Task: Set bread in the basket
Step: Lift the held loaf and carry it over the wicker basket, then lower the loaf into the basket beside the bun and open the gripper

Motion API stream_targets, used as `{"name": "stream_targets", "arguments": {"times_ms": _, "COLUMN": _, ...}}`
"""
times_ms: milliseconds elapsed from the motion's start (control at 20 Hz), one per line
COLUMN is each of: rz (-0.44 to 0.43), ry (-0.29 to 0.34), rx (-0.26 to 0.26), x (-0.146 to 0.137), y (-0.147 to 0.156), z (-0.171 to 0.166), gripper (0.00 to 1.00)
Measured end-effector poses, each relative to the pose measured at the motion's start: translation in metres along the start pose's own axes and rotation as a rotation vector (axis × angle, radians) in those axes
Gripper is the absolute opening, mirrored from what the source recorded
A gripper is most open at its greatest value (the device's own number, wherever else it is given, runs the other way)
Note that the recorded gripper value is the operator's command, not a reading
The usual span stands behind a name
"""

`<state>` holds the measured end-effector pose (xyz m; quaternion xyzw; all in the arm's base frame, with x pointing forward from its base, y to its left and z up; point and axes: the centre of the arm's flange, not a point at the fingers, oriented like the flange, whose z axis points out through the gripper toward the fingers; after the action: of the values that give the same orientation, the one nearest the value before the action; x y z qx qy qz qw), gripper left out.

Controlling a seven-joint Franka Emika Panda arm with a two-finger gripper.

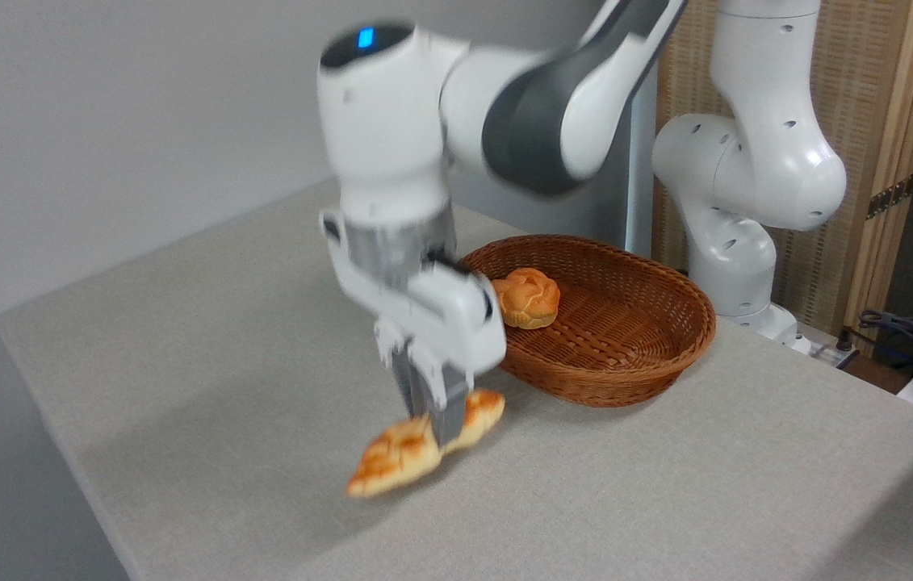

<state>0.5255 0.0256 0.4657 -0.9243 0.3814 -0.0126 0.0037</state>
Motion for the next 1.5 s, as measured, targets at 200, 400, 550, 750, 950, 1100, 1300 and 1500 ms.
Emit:
{"name": "stream_targets", "arguments": {"times_ms": 200, "rz": 0.066, "ry": -0.008, "rx": -0.036, "x": -0.037, "y": 0.035, "z": -0.076, "gripper": 0.19}}
{"name": "stream_targets", "arguments": {"times_ms": 400, "rz": 0.116, "ry": -0.042, "rx": -0.103, "x": -0.080, "y": 0.078, "z": -0.118, "gripper": 0.25}}
{"name": "stream_targets", "arguments": {"times_ms": 550, "rz": 0.125, "ry": -0.050, "rx": -0.126, "x": -0.103, "y": 0.102, "z": -0.114, "gripper": 0.26}}
{"name": "stream_targets", "arguments": {"times_ms": 750, "rz": 0.139, "ry": -0.064, "rx": -0.158, "x": -0.126, "y": 0.127, "z": -0.089, "gripper": 0.37}}
{"name": "stream_targets", "arguments": {"times_ms": 950, "rz": 0.162, "ry": -0.110, "rx": -0.200, "x": -0.138, "y": 0.137, "z": -0.057, "gripper": 0.91}}
{"name": "stream_targets", "arguments": {"times_ms": 1100, "rz": 0.186, "ry": -0.134, "rx": -0.225, "x": -0.134, "y": 0.144, "z": -0.043, "gripper": 1.00}}
{"name": "stream_targets", "arguments": {"times_ms": 1300, "rz": 0.207, "ry": -0.149, "rx": -0.237, "x": -0.127, "y": 0.147, "z": -0.036, "gripper": 1.00}}
{"name": "stream_targets", "arguments": {"times_ms": 1500, "rz": 0.210, "ry": -0.160, "rx": -0.250, "x": -0.124, "y": 0.146, "z": -0.031, "gripper": 1.00}}
